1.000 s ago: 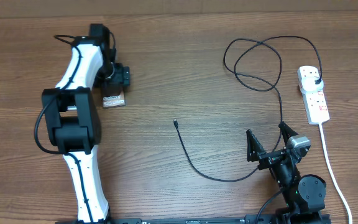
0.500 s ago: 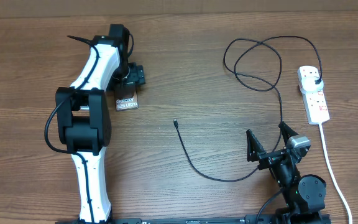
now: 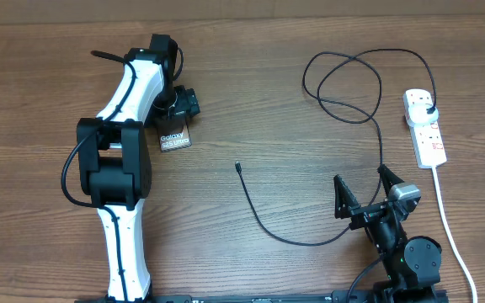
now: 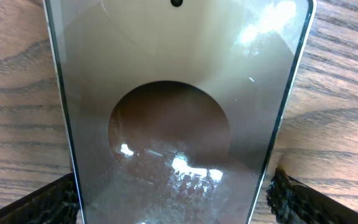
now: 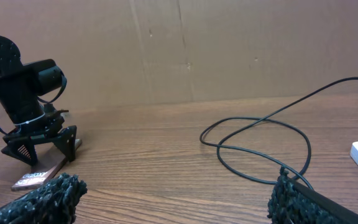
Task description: Plug charger to phone and switch on socket
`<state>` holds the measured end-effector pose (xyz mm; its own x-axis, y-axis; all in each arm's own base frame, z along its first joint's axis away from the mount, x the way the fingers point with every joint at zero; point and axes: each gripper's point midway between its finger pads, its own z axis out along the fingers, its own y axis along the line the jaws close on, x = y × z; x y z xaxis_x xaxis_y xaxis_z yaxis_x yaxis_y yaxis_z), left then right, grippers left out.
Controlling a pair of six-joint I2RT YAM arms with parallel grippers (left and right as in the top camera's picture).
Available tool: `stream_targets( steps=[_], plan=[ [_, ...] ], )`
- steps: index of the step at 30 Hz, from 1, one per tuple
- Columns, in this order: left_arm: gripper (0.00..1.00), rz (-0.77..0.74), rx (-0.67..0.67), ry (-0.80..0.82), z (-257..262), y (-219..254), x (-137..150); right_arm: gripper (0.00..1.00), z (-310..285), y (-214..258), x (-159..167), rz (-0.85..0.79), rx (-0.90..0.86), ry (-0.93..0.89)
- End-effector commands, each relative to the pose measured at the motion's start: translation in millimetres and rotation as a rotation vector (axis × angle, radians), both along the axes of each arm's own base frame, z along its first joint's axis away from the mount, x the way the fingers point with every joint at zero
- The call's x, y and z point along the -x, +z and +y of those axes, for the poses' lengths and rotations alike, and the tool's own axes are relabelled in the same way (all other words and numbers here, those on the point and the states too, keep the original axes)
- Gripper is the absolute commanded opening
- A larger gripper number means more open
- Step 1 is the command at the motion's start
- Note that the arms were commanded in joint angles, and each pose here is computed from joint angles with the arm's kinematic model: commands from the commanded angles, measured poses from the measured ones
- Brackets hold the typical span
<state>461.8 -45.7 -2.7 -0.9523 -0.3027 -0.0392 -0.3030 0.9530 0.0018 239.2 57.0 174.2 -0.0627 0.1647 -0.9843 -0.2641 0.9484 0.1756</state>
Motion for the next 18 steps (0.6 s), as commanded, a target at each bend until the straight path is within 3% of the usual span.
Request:
stream_targets(
  steps=[1, 14, 18],
  plan=[
    [1.00, 0.181, 0.058, 0.007, -15.1, -62.8, 39.0, 1.00, -1.4, -2.6, -0.6, 0.001, -0.004, -0.010],
    [1.00, 0.156, 0.048, 0.005, -13.6, -63.7, 33.2, 1.00, -1.4, -2.6, -0.6, 0.001, -0.004, -0.010],
    [0.96, 0.156, 0.048, 0.008, -13.6, -63.7, 33.2, 1.00, -1.4, -2.6, -0.6, 0.001, -0.004, -0.010]
  ],
)
